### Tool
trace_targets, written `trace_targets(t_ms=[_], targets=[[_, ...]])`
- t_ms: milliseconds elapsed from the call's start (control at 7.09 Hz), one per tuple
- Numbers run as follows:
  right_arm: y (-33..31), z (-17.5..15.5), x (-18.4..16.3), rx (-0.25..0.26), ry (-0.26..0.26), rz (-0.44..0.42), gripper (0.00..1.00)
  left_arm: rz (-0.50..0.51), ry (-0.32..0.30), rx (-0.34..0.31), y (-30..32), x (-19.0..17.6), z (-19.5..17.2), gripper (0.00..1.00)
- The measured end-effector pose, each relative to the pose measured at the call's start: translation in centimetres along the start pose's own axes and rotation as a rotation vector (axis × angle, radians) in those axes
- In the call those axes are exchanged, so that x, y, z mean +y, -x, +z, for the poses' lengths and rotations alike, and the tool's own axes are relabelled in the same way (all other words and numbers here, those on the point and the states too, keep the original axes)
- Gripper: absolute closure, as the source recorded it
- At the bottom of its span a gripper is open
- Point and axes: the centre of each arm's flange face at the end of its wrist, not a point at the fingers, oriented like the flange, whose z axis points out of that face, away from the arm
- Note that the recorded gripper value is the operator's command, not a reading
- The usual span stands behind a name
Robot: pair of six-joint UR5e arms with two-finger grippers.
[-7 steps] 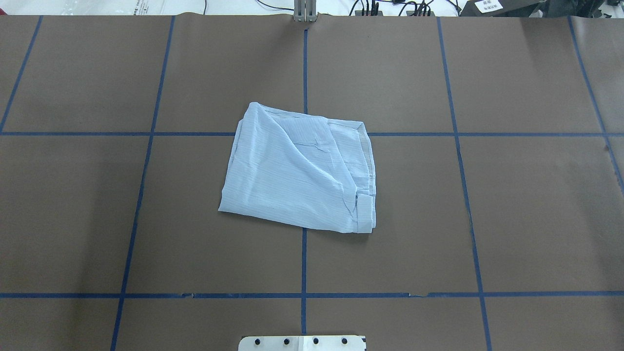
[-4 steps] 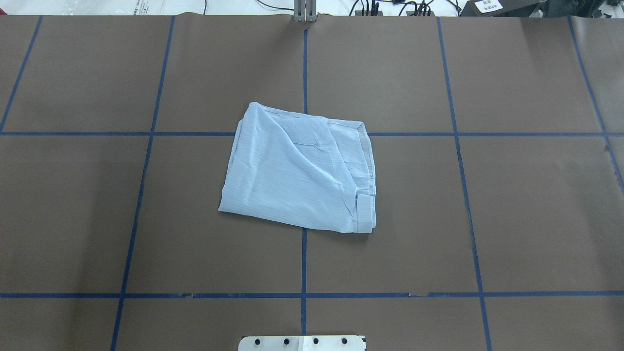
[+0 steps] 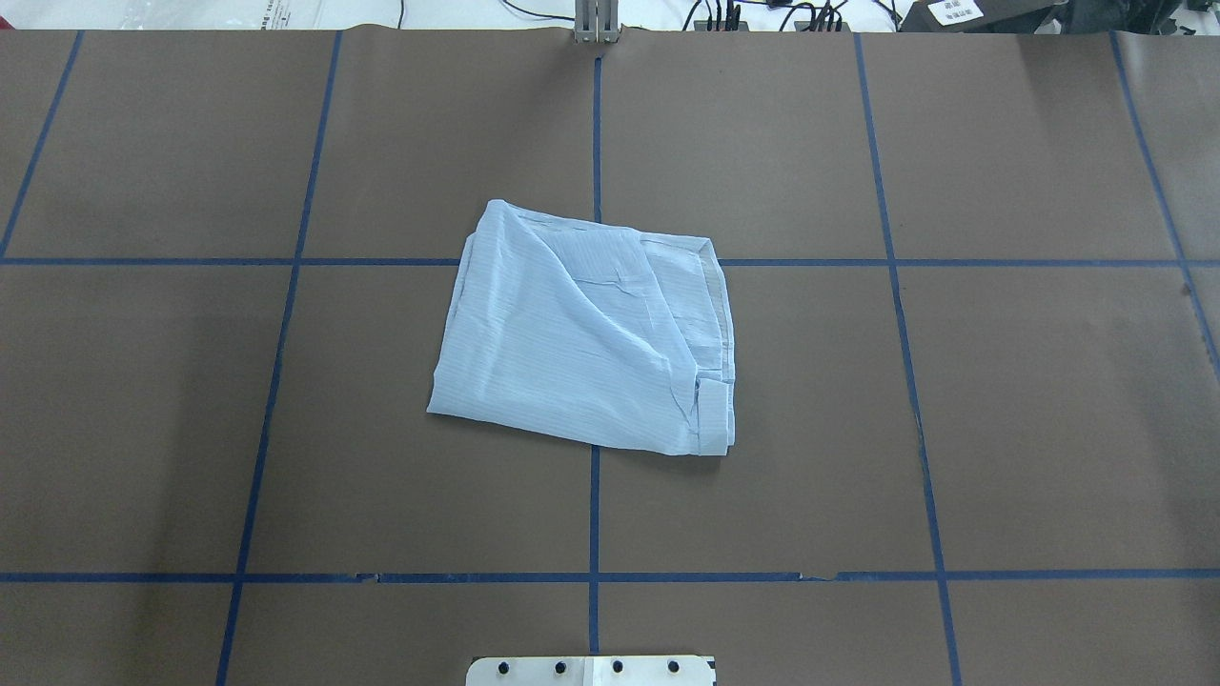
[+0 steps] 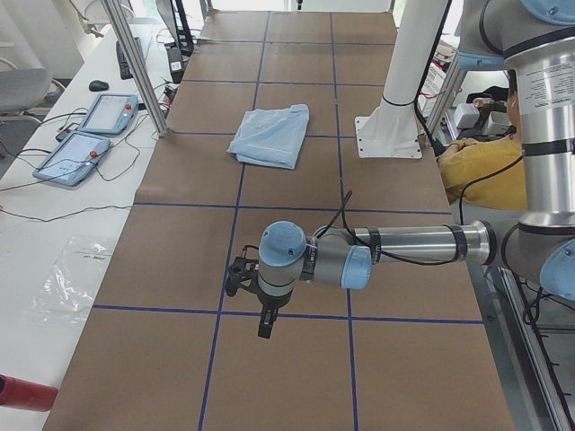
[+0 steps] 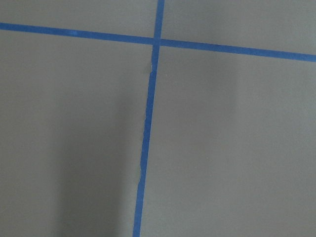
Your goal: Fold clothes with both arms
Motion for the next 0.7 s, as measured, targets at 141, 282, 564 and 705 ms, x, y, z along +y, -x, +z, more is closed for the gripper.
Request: trace_targets(t_ms=[141,282,564,705], targets=[[-0.02,0.04,0.06,-0.001,0.001,0.001,0.0,0.0,0.0,0.0,0.0,0.01,0.0,0.0],[-0.05,0.07,0.11,-0.002,0.003,0.003,0.0,0.0,0.0,0.0,0.0,0.01,0.0,0.0],[-0.1,0.13,0.16,-0.002,0.004,0.005,0.0,0.001,-0.001,0.0,0.0,0.0,0.0,0.0],[-0.13,0.17,0.17,-0.002,0.005,0.006,0.0,0.001,-0.001,0.0,-0.01,0.0,-0.01,0.0]])
